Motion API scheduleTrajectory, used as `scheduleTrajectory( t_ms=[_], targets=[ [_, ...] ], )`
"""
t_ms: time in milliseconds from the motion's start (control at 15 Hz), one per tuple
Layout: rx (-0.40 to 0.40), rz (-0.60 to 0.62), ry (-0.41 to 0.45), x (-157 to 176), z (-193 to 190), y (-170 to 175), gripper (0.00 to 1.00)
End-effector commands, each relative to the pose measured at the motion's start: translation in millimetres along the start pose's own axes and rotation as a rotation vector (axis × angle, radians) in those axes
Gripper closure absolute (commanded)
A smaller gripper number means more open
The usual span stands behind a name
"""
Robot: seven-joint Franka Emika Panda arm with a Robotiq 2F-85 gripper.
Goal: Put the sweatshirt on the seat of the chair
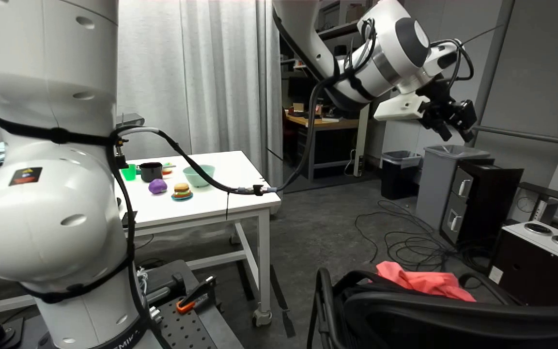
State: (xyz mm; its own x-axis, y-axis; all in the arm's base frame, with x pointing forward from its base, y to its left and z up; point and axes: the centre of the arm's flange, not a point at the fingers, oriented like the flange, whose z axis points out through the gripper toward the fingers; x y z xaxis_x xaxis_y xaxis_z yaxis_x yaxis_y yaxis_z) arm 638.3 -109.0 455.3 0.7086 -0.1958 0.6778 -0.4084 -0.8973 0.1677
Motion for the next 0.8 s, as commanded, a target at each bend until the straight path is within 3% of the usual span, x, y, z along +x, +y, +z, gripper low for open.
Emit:
scheduleTrajectory(
  t_ms=[0, 133, 733],
  targets=[
    [-0.017, -0.031, -0.02, -8.6, 11.7, 16.9, 0.09],
    [-0.021, -0.04, -0.047, -13.0, 17.0, 24.5, 0.0],
    [-0.04, -0.106, -0.097, -29.1, 16.7, 58.9, 0.0]
  ],
)
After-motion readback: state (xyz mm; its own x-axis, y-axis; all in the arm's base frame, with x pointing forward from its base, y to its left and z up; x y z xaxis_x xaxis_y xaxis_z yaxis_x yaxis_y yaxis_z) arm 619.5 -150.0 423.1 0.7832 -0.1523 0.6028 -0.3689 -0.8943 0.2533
